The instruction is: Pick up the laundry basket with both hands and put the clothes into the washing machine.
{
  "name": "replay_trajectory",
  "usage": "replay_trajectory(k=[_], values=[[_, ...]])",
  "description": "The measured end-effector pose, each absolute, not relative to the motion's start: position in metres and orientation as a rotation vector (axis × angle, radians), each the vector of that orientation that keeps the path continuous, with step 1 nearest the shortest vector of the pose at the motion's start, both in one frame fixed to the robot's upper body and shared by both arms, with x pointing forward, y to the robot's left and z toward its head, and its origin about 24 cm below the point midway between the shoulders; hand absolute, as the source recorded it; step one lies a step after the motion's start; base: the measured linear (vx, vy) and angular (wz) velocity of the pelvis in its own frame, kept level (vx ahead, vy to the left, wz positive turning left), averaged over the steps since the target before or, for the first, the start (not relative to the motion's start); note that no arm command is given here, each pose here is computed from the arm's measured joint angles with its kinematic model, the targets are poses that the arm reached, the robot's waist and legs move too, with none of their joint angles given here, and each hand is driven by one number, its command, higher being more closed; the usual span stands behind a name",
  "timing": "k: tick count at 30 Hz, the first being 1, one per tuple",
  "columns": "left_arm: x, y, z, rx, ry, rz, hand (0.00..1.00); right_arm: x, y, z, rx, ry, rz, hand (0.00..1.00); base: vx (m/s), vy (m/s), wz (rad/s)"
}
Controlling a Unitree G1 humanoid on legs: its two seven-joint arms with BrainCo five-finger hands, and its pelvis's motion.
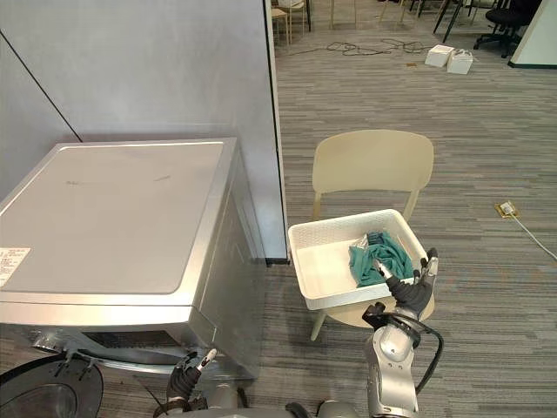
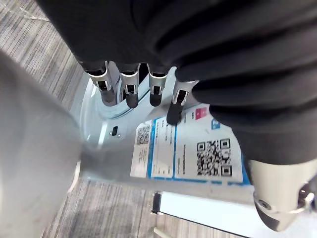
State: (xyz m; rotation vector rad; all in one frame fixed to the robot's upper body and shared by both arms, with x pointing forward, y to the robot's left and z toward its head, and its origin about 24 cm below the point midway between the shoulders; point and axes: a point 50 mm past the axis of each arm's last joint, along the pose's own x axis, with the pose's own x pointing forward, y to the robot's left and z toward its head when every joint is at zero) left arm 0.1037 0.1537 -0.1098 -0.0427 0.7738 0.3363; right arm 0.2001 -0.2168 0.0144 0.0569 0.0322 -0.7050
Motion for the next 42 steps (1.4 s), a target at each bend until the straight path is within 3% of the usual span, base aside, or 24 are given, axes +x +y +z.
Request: replay_trajectory(k=[7,12,15,35,42], values=[[0.114,0.148,-0.107,-0.032,0.745,0.294,0.0,0.183,-0.211,-0.005,0.147,0.121,-0.676,0.0,0.0,0.12,-0.03],[0.107,0.153,-0.111,-0.027,0.775,0.285,0.0,0.177,-0.206,-0.022,0.457,0.159,-0.653,0.0,0.03,0.042,-0.07],[0.104,0.153,-0.114,-0.025,0.791,0.26,0.0,0.176,-0.204,-0.025,0.524,0.168,-0.653,0.0,0.0,0.0,0.0],[0.099,0.159,-0.118,-0.016,0.842,0.266,0.0,0.186,-0.213,-0.01,0.359,0.091,-0.669,0.0,-0.07,-0.002,-0.24],[0.091,0.187,-0.117,0.018,0.856,0.45,0.0,0.187,-0.21,-0.011,0.34,0.104,-0.639,0.0,0.0,-0.215,-0.2]])
